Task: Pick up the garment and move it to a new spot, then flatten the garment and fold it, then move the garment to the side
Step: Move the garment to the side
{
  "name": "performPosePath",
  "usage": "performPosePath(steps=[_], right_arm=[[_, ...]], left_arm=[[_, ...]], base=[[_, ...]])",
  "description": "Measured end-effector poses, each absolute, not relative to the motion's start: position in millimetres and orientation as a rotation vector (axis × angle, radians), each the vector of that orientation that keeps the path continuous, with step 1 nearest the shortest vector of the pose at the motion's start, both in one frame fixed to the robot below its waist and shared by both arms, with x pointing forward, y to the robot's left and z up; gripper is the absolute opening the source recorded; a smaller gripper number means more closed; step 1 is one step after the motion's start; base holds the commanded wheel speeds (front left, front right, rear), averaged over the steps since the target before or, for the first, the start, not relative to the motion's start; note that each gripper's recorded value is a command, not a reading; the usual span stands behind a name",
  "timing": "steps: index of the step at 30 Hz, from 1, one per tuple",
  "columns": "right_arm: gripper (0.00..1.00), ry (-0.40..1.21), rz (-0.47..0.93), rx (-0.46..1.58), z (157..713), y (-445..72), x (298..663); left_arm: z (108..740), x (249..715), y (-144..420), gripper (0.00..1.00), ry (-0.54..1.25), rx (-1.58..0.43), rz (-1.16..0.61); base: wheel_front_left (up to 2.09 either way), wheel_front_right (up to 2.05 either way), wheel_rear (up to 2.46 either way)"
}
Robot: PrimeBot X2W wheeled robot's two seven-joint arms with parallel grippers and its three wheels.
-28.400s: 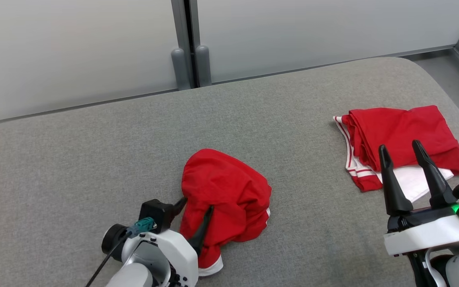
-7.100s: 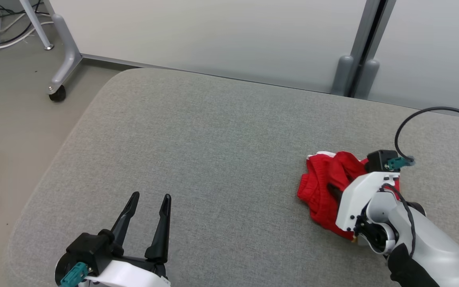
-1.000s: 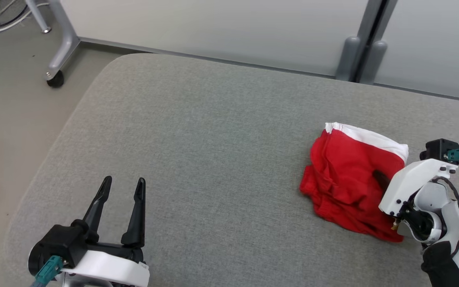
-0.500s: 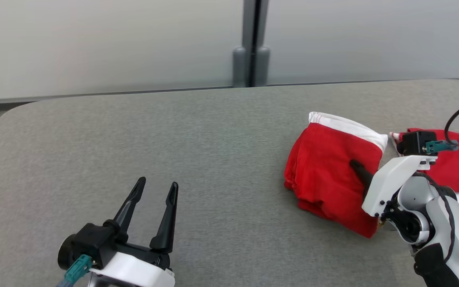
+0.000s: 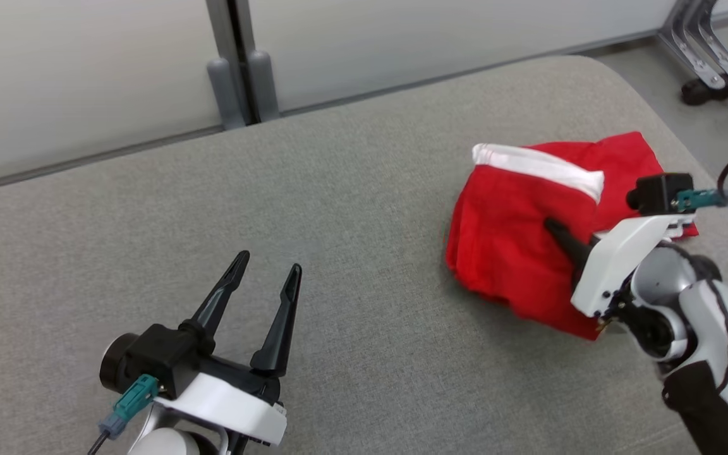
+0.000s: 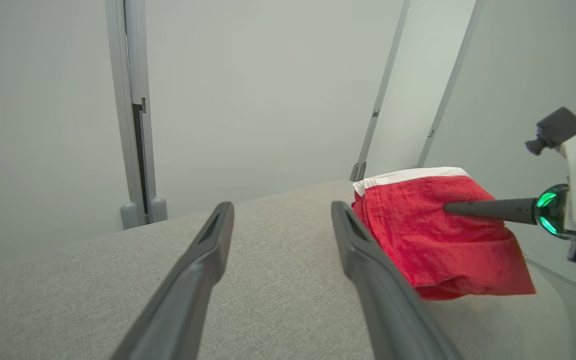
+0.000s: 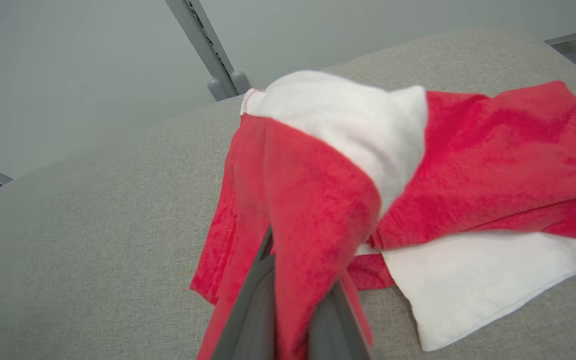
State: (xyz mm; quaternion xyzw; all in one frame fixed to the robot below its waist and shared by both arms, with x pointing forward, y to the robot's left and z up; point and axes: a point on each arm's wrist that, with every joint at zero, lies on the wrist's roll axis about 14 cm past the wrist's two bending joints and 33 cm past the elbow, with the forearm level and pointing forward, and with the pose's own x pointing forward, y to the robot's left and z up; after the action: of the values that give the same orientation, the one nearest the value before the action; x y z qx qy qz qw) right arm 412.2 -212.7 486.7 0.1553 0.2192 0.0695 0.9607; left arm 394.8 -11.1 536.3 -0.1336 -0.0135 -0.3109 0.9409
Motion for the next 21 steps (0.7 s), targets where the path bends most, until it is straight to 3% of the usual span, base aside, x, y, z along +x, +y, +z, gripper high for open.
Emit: performPosePath(steps=[10, 21], right_arm=[[0.00, 0.632, 0.133, 0.155, 472, -265, 431], [0.00, 0.834, 0.173, -0.144, 452, -303, 482]], left_arm=[[512, 417, -7, 1.00, 0.032, -0.278, -0.621], [478, 441, 34, 1.00, 0.094, -0.259, -0.502]], base=[[0.00, 0.00, 0.00], [0.00, 0.00, 0.00]])
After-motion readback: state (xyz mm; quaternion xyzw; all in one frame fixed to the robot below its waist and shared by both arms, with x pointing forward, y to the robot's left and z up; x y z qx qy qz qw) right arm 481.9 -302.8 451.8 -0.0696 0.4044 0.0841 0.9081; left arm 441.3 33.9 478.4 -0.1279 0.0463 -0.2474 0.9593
